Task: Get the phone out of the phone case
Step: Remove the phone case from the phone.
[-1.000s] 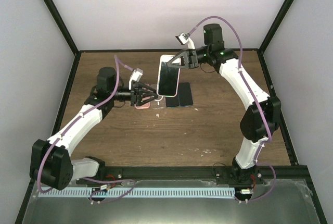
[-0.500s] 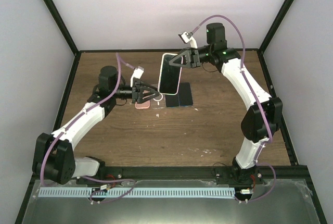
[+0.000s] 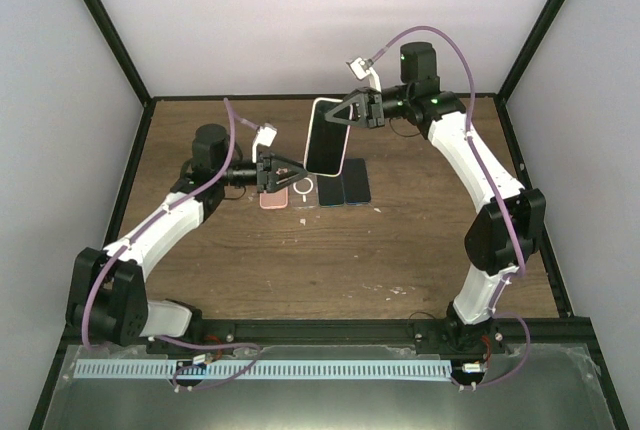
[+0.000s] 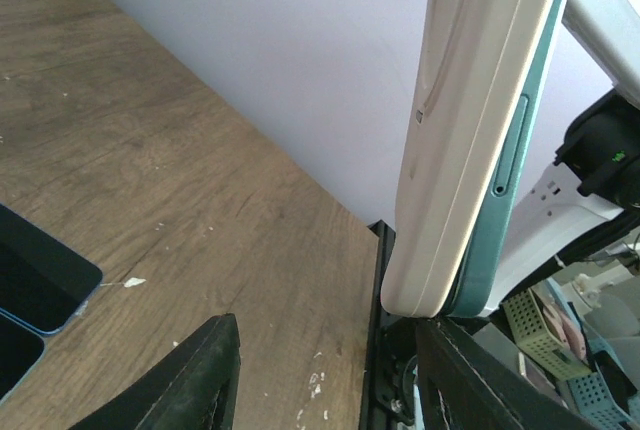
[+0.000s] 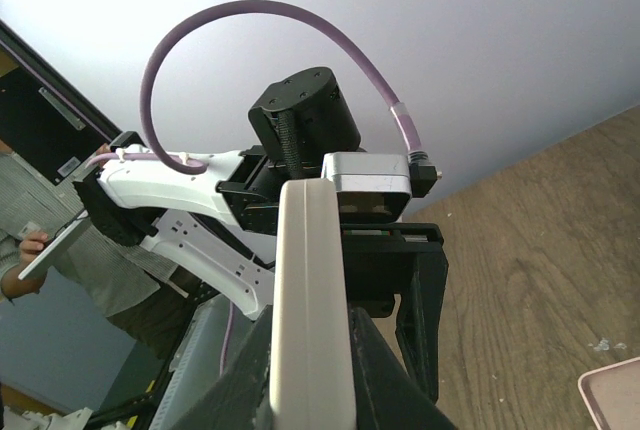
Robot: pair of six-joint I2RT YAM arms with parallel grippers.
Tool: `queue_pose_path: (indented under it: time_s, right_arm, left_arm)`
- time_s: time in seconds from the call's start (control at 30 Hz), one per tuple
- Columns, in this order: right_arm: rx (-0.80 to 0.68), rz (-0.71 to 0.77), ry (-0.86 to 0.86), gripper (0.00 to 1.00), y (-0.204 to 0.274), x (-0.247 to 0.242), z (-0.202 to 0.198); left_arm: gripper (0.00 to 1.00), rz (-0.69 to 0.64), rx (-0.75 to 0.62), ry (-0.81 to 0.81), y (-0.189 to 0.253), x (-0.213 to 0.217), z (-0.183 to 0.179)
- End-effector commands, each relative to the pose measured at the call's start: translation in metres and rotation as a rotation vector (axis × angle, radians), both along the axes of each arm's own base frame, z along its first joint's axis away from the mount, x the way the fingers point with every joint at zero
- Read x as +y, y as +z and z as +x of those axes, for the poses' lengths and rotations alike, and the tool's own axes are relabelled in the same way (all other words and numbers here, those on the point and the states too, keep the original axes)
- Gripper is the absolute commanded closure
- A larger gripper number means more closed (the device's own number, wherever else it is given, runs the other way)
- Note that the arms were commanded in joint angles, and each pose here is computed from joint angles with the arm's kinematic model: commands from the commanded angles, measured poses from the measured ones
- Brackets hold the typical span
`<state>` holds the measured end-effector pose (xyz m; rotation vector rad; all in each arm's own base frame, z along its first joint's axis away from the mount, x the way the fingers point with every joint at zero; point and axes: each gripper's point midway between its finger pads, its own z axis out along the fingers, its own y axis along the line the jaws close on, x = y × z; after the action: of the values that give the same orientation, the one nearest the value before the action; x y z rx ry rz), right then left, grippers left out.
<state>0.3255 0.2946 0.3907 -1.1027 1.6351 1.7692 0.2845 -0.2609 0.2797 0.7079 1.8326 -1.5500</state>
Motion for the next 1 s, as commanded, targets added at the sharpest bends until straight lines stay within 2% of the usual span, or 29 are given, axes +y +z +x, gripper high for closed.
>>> queue_pose_path:
  time_s: [0.0, 0.13, 0.3, 0.43, 0.8, 0.87, 0.97]
  right_arm:
    - [0.105, 0.072, 0.319, 0.99, 0.026, -0.001, -0.071]
    - [0.138, 0.072, 0.323, 0.99, 0.015, 0.002, -0.073]
    - [0.148, 0.059, 0.274, 0.99, -0.003, 0.007, -0.067]
    - [0.148, 0.054, 0.269, 0.99, -0.011, 0.011, -0.068]
    - [0.153, 0.043, 0.289, 0.99, -0.024, 0.024, -0.076]
    - [0.143, 0.043, 0.285, 0.99, -0.022, 0.026, -0.073]
    - [0.126, 0.036, 0.259, 0.99, -0.020, 0.027, -0.061]
  left_arm:
    - [0.50, 0.023, -0.077, 0.174, 0.009, 0.003, 0.044]
    - [0.50, -0.016, -0.132, 0.142, 0.028, -0.004, 0.046]
    - [0.51, -0.113, -0.197, 0.029, 0.059, -0.017, 0.028]
    - [0.52, -0.138, -0.222, -0.028, 0.072, -0.030, 0.016]
    - [0.59, -0.131, -0.253, 0.004, 0.086, -0.040, 0.030]
    - [0.64, -0.142, -0.240, -0.025, 0.086, -0.043, 0.025]
    - [0.77, -0.168, -0.184, -0.045, 0.083, -0.041, 0.020]
